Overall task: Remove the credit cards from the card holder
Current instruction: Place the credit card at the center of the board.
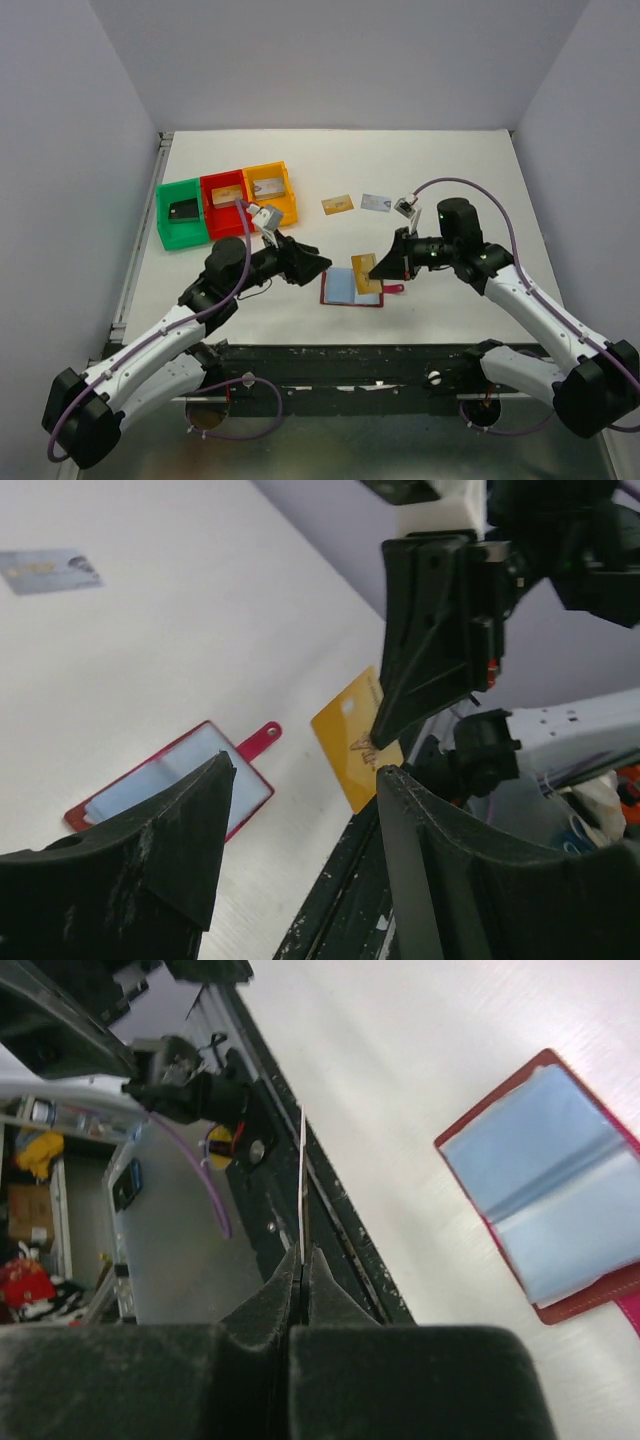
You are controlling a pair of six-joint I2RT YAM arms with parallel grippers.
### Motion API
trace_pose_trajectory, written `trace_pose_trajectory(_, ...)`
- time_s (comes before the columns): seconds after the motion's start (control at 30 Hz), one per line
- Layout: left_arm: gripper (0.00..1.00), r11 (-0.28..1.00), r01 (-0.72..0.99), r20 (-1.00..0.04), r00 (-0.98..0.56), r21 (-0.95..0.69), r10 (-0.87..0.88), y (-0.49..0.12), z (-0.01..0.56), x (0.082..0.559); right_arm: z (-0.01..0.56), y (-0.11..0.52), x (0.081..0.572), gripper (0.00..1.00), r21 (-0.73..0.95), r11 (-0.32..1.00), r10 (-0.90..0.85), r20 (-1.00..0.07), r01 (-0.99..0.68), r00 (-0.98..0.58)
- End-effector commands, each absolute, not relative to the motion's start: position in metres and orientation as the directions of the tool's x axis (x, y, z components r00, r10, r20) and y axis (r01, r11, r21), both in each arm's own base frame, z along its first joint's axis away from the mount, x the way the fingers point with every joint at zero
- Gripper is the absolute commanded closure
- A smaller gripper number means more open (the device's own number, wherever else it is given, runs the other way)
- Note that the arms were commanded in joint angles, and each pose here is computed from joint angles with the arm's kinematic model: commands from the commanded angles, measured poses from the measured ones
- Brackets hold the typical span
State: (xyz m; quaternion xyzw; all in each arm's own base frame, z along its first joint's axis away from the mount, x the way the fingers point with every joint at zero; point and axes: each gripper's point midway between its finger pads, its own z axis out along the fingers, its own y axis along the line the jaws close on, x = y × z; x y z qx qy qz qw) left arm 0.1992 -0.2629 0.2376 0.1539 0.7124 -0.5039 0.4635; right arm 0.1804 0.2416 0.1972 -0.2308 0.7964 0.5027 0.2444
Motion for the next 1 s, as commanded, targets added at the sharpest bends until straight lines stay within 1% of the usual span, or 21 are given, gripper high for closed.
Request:
trace_pose_trajectory(0.0, 0.31, 0.185, 0.851, -0.870, -0.476, -0.492, -0.125, -0.271, 0.273, 0.155, 0.216, 0.253, 0.148, 1.00, 0.670, 0.245, -0.239, -0.659, -0.701, -0.713)
trace_pose_trajectory(0.13, 0.32, 0.043, 0.877, -0.878, -0.478, -0.479, -0.032, -0.275, 0.277, 0.136, 0.216, 0.258, 0.128, 1.00, 0.640, 0.241, -0.365, -0.637, -0.730, -0.679)
trace_pose_trajectory(0.23, 0.34, -0.053, 0.884, -0.886, -0.464, -0.465, 0.030, -0.277, 0.281, 0.124, 0.211, 0.255, 0.120, 1.00, 0.618, 0.269, -0.421, -0.614, -0.738, -0.668)
trace_pose_trajectory(0.3, 0.36, -0.074, 0.878, -0.880, -0.469, -0.474, 0.071, -0.278, 0.277, 0.123, 0.212, 0.254, 0.117, 1.00, 0.605, 0.276, -0.437, -0.614, -0.747, -0.658)
trace_pose_trajectory(0.57, 0.41, -0.103, 0.852, -0.855, -0.500, -0.514, 0.137, -0.285, 0.264, 0.124, 0.217, 0.255, 0.111, 1.00, 0.574, 0.265, -0.486, -0.615, -0.775, -0.621)
trace_pose_trajectory(0.83, 0.42, -0.097, 0.848, -0.848, -0.500, -0.521, 0.179, -0.297, 0.252, 0.124, 0.224, 0.262, 0.110, 1.00, 0.568, 0.245, -0.515, -0.610, -0.786, -0.602)
trace_pose_trajectory(0.87, 0.42, -0.096, 0.847, -0.846, -0.501, -0.522, 0.182, -0.298, 0.250, 0.124, 0.224, 0.263, 0.112, 1.00, 0.547, 0.231, -0.525, -0.626, -0.805, -0.577)
trace_pose_trajectory(0.97, 0.44, -0.112, 0.846, -0.847, -0.495, -0.521, 0.195, -0.301, 0.251, 0.121, 0.225, 0.265, 0.111, 0.99, 0.544, 0.227, -0.530, -0.627, -0.808, -0.571)
